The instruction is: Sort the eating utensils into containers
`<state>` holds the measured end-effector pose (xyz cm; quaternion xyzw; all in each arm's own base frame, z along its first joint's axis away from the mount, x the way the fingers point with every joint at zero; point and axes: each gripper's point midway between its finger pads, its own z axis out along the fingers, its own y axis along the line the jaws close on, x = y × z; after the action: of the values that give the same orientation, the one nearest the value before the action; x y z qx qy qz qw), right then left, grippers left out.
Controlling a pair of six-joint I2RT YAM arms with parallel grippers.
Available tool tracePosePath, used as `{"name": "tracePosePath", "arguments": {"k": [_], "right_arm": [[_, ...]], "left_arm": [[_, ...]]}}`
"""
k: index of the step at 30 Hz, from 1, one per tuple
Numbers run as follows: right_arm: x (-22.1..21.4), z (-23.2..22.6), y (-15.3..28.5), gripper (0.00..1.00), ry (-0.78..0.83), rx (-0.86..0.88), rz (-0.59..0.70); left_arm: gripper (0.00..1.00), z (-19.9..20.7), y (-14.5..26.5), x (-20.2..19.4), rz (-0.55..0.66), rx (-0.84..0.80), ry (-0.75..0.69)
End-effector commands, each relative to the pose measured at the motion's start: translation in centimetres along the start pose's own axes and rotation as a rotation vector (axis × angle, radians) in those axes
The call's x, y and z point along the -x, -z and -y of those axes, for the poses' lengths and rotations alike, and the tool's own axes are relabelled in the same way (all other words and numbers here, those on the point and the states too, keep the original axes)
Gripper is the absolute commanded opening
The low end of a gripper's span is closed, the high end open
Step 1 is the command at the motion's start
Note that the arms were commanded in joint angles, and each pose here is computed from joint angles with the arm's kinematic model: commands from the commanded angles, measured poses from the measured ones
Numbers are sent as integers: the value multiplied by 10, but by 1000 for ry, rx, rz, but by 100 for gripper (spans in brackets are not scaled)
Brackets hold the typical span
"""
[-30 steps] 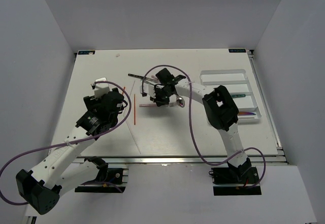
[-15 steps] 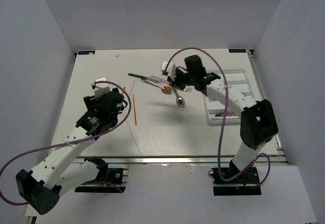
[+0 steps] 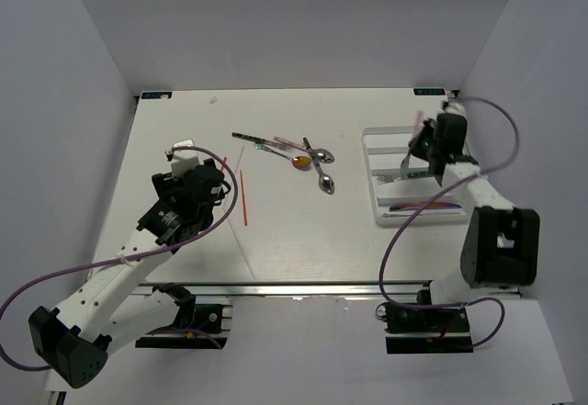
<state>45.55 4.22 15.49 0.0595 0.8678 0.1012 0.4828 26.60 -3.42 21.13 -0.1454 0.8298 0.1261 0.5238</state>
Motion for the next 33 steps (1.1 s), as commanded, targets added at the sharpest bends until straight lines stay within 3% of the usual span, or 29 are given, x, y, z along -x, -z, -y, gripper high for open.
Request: {"name": "tracePosePath", "arguments": {"k": [1, 2, 6, 7, 9, 12, 24, 25, 26, 27, 28, 30, 31, 33], "right_arm": [[3, 30, 31, 0, -715, -175, 282], [-3, 37, 36, 0, -881, -206, 321], [-33, 85, 58, 0, -1142, -480, 432], [-57, 97, 65, 0, -1155, -598, 387], [-58, 107, 69, 0, -1218, -646, 446], [-55, 111, 65, 0, -1226, -643, 489], [-56, 98, 30, 0, -1242, -573, 413], [-55, 97, 30, 6, -1241, -568, 413], [-53, 96, 29, 22, -1223, -559, 413], [-48, 93, 28, 28, -1215, -531, 415], [-42, 91, 27, 43, -1206, -504, 435], [-37, 88, 26, 59, -1171, -487, 429], [-31, 86, 26, 73, -1162, -478, 432], [-28, 84, 25, 83, -1129, -471, 419]], "left_arm": [[98, -2, 0, 0, 4, 2, 7], [98, -2, 0, 0, 4, 2, 7], [98, -3, 1, 0, 8, -4, 17], [98, -3, 2, 1, 9, -9, 20], [98, -1, 2, 1, 10, -18, 21], [98, 1, 1, -1, -1, -21, 14], [98, 2, 1, -1, -3, -29, 17], [98, 4, 1, -1, -7, -40, 18], [98, 6, 2, -1, -8, -48, 20], [98, 7, 2, -1, -9, -54, 25], [98, 8, 3, 0, -9, -62, 30], [98, 13, 4, 2, -10, -86, 44], [98, 16, 3, 2, -15, -90, 43], [98, 22, 3, 5, -19, -107, 49]]}}
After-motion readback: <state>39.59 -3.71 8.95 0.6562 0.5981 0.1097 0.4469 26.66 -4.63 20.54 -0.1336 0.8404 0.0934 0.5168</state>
